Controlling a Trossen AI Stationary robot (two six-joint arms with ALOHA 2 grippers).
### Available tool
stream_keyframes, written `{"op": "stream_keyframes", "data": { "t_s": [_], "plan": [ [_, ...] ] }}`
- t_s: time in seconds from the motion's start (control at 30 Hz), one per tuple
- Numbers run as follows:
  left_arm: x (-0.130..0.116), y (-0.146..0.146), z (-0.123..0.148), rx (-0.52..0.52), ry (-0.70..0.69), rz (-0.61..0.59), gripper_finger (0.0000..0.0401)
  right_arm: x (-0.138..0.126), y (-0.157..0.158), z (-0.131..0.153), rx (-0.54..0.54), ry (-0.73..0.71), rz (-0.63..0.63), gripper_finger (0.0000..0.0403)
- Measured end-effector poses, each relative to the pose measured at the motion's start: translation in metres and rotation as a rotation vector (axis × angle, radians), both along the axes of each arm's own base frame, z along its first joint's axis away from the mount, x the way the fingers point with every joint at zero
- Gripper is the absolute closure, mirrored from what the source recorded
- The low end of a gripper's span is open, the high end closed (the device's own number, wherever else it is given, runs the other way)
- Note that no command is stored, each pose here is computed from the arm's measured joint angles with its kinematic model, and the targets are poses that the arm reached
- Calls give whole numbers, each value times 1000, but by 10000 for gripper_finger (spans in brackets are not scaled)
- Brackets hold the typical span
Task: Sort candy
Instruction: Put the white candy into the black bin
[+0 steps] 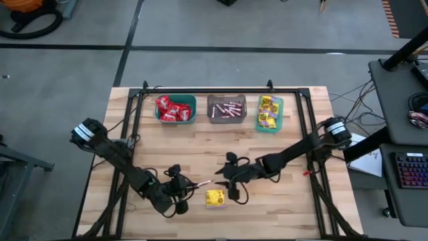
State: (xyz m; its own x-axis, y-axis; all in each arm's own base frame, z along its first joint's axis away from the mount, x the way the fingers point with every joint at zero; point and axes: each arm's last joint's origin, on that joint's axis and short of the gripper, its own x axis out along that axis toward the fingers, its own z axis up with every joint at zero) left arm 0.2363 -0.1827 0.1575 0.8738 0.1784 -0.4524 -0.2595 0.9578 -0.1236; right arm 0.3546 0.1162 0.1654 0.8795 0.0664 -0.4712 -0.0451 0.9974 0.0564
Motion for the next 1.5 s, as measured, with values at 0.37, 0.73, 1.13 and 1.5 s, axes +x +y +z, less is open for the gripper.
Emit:
{"op": "stream_keyframes", "data": {
  "t_s": [0.37, 0.73, 1.13, 1.5],
  "plan": [
    [5, 3, 3, -4, -24, 14, 400, 26, 11, 2, -37, -36, 85, 225],
    [7, 4, 2, 8, -26, 3, 400, 28, 12, 2, -29, -36, 102, 310],
    [6, 4, 3, 8, -29, 3, 358, 28, 12, 2, -20, -36, 104, 366],
    [4, 6, 6, 18, -16, 3, 292, 25, 1, 8, -27, 59, 71, 363]
  ]
}}
